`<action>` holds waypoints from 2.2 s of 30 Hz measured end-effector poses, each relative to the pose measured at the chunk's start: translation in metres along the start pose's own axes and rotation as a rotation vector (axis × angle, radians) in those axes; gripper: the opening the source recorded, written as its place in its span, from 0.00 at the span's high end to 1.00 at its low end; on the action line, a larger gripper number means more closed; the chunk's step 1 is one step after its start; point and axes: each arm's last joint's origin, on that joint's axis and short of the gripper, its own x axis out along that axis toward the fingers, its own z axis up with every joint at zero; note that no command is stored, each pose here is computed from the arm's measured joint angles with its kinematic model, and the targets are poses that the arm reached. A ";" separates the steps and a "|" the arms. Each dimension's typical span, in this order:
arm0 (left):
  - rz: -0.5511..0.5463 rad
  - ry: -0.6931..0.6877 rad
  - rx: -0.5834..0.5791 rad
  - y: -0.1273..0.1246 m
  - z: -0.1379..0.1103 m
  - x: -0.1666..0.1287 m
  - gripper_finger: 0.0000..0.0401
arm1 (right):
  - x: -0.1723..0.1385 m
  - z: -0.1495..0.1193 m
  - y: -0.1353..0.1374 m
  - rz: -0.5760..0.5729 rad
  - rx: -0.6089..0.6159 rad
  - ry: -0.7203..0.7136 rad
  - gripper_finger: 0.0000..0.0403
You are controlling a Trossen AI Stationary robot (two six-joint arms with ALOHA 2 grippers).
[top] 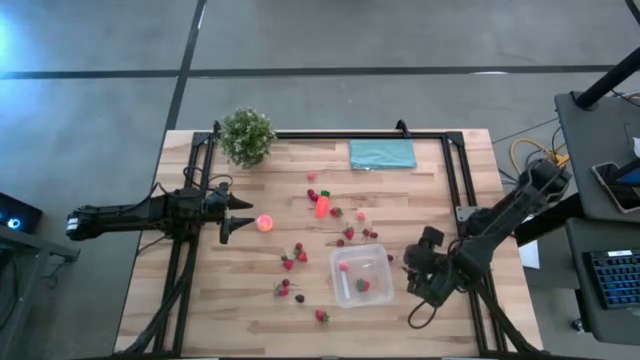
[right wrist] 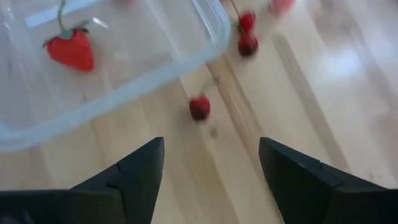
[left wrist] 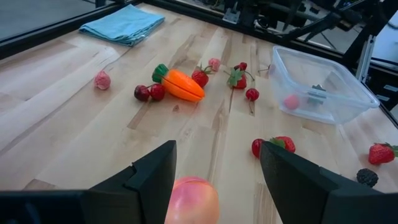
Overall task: Pick and placing Produce into tupperware
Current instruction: Put the red cherry into the transparent container
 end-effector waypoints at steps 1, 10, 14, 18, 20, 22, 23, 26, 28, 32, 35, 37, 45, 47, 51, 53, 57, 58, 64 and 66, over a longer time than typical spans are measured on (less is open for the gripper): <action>0.000 0.000 0.000 0.000 0.000 0.000 0.46 | 0.004 -0.001 0.002 0.000 -0.024 -0.031 0.37; 0.000 -0.001 0.000 0.000 0.000 0.000 0.46 | 0.030 -0.016 0.006 -0.045 -0.201 -0.043 0.38; 0.001 0.000 0.000 0.000 0.000 0.000 0.46 | 0.042 -0.019 0.005 0.012 -0.153 -0.029 0.38; 0.001 0.000 0.000 0.000 0.000 0.000 0.46 | 0.054 -0.009 -0.002 0.158 0.007 0.096 0.39; 0.000 -0.001 0.000 0.000 0.000 0.000 0.46 | 0.051 0.000 -0.009 0.172 0.069 0.104 0.40; 0.001 0.000 0.000 0.000 0.000 0.000 0.46 | 0.041 0.010 -0.014 0.197 0.065 0.067 0.41; 0.000 0.000 0.000 0.000 0.000 0.000 0.46 | 0.037 0.014 -0.016 0.201 0.052 0.040 0.41; 0.000 -0.001 0.000 0.000 0.000 0.000 0.46 | 0.034 0.017 -0.028 0.172 -0.013 0.032 0.41; 0.000 -0.001 0.000 0.000 0.000 0.000 0.46 | 0.035 0.015 -0.034 0.153 -0.091 0.042 0.41; 0.000 -0.001 0.000 0.000 0.000 0.000 0.46 | 0.044 0.004 -0.044 0.177 -0.232 0.077 0.41; 0.000 -0.001 0.000 0.000 0.000 0.000 0.46 | 0.050 -0.001 -0.047 0.266 -0.259 0.073 0.41; 0.000 -0.001 0.000 0.000 0.000 0.000 0.46 | 0.052 -0.004 -0.047 0.316 -0.260 0.047 0.41; 0.000 -0.001 0.000 0.000 0.000 0.000 0.46 | 0.066 -0.003 -0.057 0.362 -0.271 0.021 0.42; 0.000 -0.001 0.000 0.000 0.000 0.000 0.46 | 0.068 0.001 -0.060 0.359 -0.273 -0.002 0.42; 0.000 -0.001 0.000 0.000 0.000 0.000 0.46 | 0.074 0.006 -0.064 0.358 -0.283 -0.027 0.42; 0.000 -0.001 0.000 0.000 0.000 0.000 0.46 | 0.079 0.005 -0.066 0.373 -0.285 -0.013 0.42; 0.001 0.000 0.000 0.000 0.000 0.000 0.46 | 0.086 0.001 -0.064 0.386 -0.287 0.001 0.42; 0.000 0.001 0.000 0.000 0.000 0.000 0.46 | 0.088 0.002 -0.063 0.391 -0.285 -0.004 0.42; 0.000 -0.001 0.000 0.000 0.000 0.000 0.46 | 0.094 0.004 -0.059 0.398 -0.277 -0.023 0.42; 0.000 0.001 0.000 0.000 0.000 0.000 0.46 | 0.096 0.003 -0.058 0.393 -0.273 -0.010 0.42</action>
